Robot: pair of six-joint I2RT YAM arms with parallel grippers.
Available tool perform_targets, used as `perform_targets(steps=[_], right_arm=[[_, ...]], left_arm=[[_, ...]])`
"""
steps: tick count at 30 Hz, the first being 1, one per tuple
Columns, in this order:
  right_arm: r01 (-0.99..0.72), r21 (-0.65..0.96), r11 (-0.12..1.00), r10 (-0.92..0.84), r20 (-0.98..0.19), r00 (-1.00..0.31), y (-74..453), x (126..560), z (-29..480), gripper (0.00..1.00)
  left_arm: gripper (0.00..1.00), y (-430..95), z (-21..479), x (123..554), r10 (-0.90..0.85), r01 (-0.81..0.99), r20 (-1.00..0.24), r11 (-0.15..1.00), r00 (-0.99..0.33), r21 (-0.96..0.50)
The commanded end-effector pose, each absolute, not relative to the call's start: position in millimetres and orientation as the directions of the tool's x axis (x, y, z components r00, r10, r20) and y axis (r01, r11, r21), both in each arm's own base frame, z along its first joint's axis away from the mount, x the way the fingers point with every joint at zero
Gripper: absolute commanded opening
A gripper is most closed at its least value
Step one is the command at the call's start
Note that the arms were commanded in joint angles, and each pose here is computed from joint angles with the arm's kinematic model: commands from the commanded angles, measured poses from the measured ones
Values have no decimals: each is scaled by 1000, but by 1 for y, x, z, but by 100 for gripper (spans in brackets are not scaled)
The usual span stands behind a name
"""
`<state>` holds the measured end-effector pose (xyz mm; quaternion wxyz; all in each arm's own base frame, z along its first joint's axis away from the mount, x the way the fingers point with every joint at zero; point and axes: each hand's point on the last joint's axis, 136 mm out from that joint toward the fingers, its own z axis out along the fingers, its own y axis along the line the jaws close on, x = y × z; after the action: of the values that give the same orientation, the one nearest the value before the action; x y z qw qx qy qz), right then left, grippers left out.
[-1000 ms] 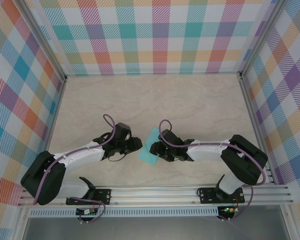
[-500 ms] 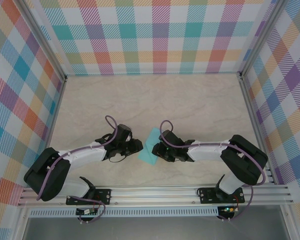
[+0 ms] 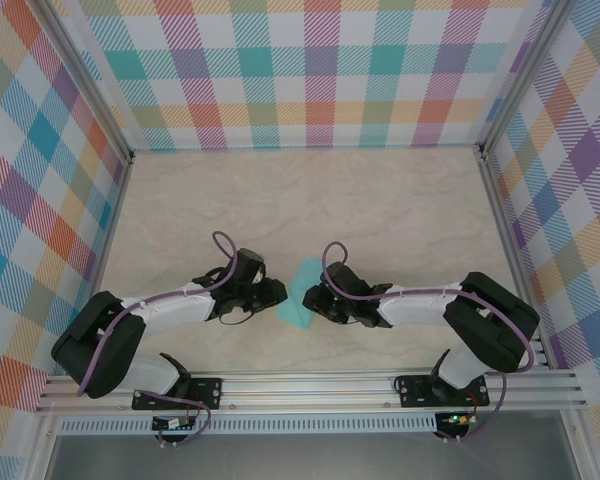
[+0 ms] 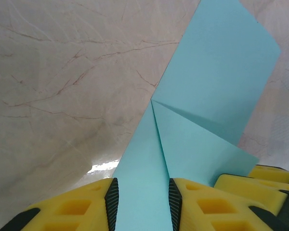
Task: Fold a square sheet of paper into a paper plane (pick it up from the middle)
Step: Turn over the paper at the bottom-center of the table.
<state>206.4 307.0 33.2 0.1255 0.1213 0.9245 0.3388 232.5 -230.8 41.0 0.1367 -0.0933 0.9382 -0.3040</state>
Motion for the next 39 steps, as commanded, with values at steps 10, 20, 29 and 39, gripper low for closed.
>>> perform_targets(steps=[10,20,29,39], right_arm=[[83,708,701,291,-178,-940,321,211,45,40],[66,717,693,271,-175,-947,329,211,41,34],[50,715,697,263,-190,-946,327,211,44,24],[15,671,741,227,-231,-946,311,204,55,10]], left_arm=[[34,-237,37,227,-227,-72,-193,803,-955,-592],[34,-236,42,225,-234,-71,-201,801,-951,-595],[34,-230,58,223,-256,-70,-226,794,-940,-604],[35,-224,72,215,-280,-73,-231,768,-932,-637]])
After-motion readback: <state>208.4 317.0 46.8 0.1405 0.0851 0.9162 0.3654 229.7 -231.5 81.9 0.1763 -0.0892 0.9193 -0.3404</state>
